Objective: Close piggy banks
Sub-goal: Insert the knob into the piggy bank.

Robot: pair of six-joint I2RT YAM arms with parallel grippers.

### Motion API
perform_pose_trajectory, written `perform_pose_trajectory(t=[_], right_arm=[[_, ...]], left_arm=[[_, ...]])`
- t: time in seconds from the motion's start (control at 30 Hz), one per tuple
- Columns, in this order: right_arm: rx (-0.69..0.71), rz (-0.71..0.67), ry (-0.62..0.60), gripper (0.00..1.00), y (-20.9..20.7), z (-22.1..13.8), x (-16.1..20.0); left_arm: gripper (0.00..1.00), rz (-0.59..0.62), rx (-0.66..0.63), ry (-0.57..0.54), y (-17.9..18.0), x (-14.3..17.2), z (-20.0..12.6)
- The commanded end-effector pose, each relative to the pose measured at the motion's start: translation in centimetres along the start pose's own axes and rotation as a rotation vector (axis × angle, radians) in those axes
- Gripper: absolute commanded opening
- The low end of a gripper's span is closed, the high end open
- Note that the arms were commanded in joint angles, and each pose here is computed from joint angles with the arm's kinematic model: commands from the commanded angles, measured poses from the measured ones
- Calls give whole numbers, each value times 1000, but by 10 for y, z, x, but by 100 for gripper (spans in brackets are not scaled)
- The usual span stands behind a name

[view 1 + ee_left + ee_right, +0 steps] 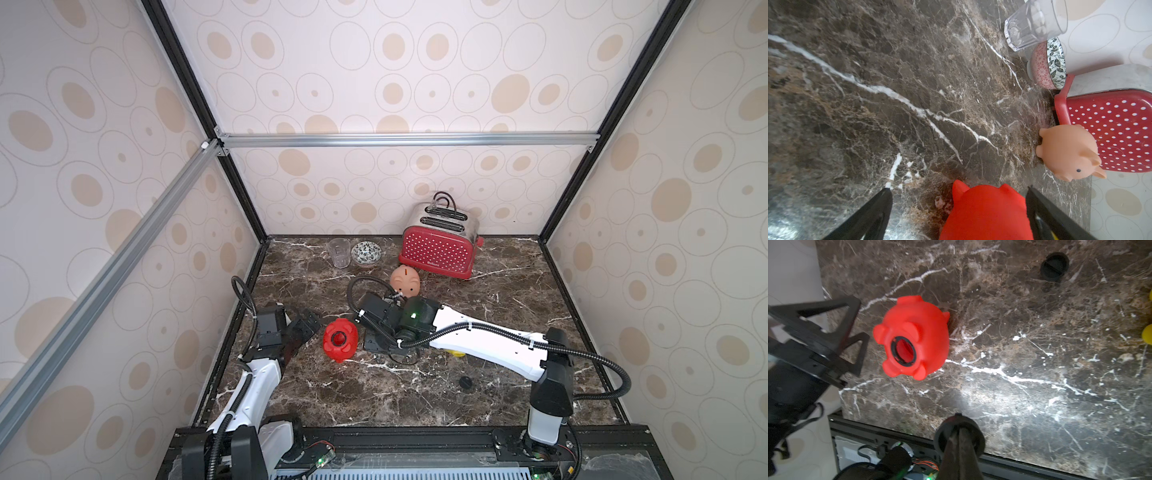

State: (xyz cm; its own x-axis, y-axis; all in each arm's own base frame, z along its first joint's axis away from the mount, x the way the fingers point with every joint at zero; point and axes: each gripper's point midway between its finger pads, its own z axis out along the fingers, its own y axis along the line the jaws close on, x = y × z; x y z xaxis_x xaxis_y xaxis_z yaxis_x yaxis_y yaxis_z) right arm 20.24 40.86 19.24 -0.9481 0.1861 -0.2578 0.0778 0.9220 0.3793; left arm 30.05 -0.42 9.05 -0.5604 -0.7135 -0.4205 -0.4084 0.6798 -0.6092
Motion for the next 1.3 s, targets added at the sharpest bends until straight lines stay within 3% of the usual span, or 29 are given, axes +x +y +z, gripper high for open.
perform_pose_trajectory(t=[0.0,0.2,0.37,0.8,1.27], right_arm=[[68,132,21,0,1,14,7],[63,183,29,0,35,31,4],[32,182,15,0,59,41,0],[9,192,-5,0,73,70,-1],[24,179,-22,0,76,97,-2]], left_arm=[[99,-8,13,-49,-2,-11,0],[99,-13,33,-88,-4,-14,-3],[99,-19,34,-54,-1,-7,3],[100,-59,27,30,8,7,26],[99,-52,13,53,14,14,29]])
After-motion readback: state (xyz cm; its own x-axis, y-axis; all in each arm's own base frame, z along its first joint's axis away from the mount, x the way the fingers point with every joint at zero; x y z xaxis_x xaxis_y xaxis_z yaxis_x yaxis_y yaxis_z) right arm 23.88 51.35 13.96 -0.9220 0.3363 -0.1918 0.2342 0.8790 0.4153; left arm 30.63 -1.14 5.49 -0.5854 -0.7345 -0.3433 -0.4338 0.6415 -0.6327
